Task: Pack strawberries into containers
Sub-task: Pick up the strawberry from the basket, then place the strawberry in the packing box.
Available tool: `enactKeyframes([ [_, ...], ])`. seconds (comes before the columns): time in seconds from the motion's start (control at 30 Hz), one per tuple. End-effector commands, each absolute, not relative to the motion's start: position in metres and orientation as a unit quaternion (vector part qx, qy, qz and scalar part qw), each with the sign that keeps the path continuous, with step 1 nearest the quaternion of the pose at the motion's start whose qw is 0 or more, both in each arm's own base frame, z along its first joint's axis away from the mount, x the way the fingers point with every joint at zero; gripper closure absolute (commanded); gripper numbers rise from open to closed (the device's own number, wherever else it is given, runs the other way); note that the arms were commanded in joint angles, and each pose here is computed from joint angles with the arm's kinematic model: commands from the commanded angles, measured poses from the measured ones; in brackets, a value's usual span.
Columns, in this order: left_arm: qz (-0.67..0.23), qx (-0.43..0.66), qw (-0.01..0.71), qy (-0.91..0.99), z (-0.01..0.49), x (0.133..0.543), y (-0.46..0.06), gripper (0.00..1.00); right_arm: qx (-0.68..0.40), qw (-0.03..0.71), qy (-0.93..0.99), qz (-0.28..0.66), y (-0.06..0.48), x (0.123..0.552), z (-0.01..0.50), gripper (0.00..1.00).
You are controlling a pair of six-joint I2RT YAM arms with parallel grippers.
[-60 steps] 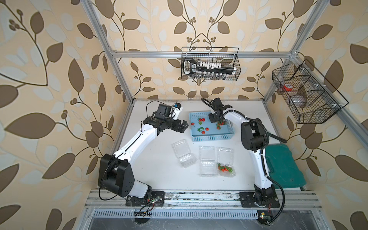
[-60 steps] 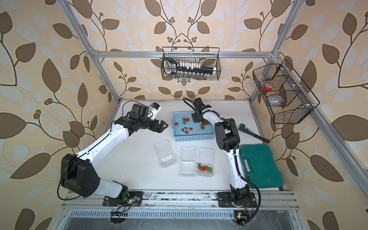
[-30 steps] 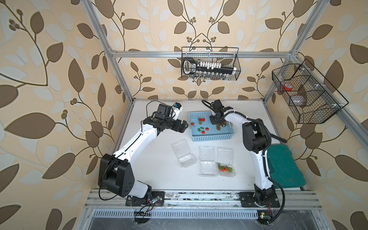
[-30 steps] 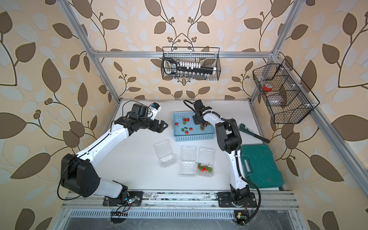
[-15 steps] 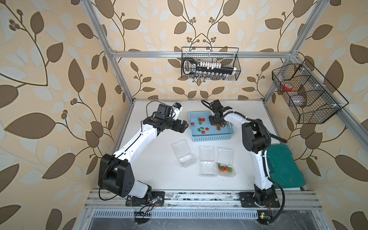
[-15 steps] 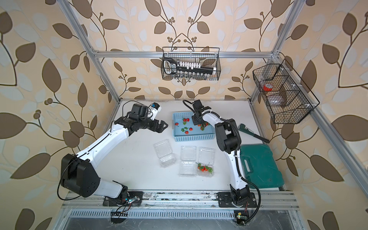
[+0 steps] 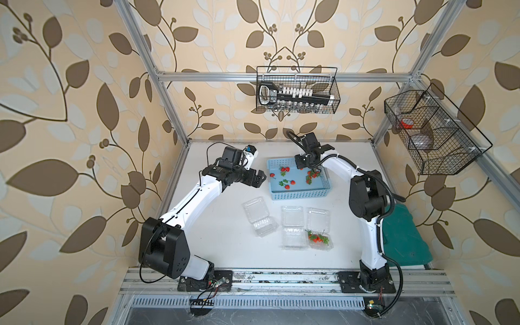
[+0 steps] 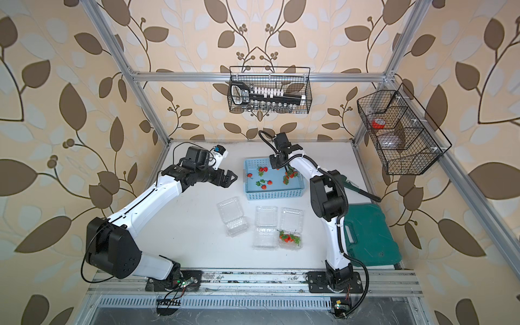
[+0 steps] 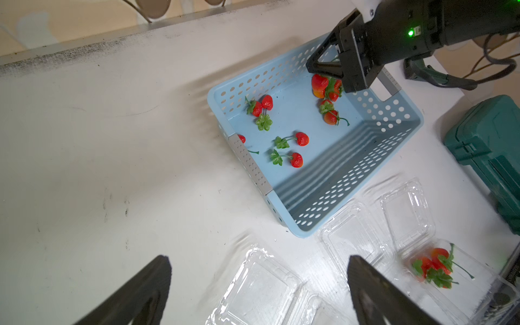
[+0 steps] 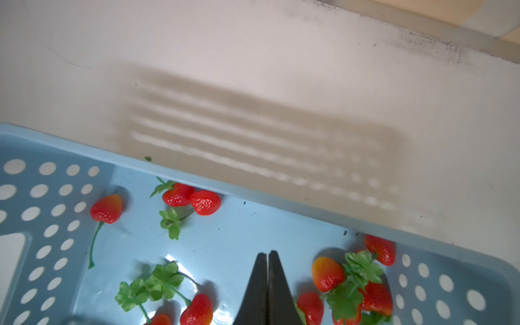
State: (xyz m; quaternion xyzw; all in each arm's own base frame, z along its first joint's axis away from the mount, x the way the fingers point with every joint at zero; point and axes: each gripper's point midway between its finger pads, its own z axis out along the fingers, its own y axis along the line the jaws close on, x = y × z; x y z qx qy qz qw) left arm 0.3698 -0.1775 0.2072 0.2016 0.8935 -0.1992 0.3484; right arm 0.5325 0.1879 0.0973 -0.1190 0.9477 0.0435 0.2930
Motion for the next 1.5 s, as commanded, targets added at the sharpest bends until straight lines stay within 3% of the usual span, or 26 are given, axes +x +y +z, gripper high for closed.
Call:
enactKeyframes([
  [0.0, -0.198, 0.213, 0.375, 0.880, 0.228, 0.368, -0.180, 0.01, -0.118, 0.283, 0.950, 0.067, 0.193, 0.521, 0.098, 1.00],
  [0.2, -0.196, 0.212, 0.375, 0.881, 0.228, 0.368, -0.179, 0.01, -0.127, 0.285, 0.946, 0.091, 0.203, 0.487, 0.126, 1.00],
  [0.57, -0.201, 0.213, 0.381, 0.877, 0.233, 0.366, -0.179, 0.01, -0.117, 0.274, 0.948, 0.111, 0.199, 0.339, 0.154, 1.00],
  [0.83, -0.207, 0.215, 0.375, 0.877, 0.231, 0.366, -0.182, 0.01, -0.079, 0.223, 0.965, 0.110, 0.176, 0.238, 0.132, 1.00],
  [1.17, -0.213, 0.215, 0.369, 0.879, 0.228, 0.366, -0.184, 0.01, -0.058, 0.167, 0.981, 0.084, 0.159, 0.177, 0.095, 1.00],
  [1.47, -0.216, 0.214, 0.368, 0.879, 0.228, 0.366, -0.185, 0.01, -0.027, 0.153, 0.987, 0.048, 0.145, 0.163, 0.078, 0.66],
])
